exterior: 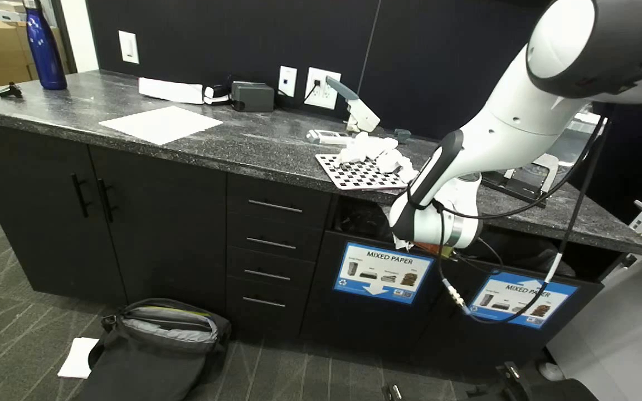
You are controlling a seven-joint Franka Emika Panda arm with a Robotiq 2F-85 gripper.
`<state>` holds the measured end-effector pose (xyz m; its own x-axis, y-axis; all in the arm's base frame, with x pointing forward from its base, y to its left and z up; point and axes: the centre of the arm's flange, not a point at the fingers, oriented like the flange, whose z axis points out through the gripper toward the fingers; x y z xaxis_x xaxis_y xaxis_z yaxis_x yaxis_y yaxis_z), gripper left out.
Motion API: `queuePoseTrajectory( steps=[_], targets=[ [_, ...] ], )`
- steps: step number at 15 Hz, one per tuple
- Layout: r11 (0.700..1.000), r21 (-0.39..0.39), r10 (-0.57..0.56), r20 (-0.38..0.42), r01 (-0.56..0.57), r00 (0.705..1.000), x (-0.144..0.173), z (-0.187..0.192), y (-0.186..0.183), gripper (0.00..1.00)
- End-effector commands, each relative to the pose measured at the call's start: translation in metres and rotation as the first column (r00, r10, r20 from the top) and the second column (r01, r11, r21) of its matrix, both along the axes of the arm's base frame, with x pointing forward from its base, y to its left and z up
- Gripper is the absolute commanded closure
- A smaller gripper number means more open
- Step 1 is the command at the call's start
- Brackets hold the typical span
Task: Put the papers in the bin to the left
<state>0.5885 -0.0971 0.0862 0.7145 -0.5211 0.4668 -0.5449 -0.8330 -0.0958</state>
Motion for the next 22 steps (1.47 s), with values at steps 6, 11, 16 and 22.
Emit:
queuePoseTrajectory(
  steps=[6,11,16,22],
  targets=[
    [0.995,-0.096,-0.016,0.133,0.029,0.991,0.02,-0.008,0.012,0.56],
    [0.994,-0.106,0.009,0.103,0.002,0.995,0.004,0.015,0.027,0.19],
    [0.988,-0.137,0.077,0.061,-0.068,0.995,-0.051,0.072,0.063,0.0],
    [0.973,-0.021,0.218,-0.215,-0.228,0.952,-0.116,0.127,0.108,0.0]
  ],
)
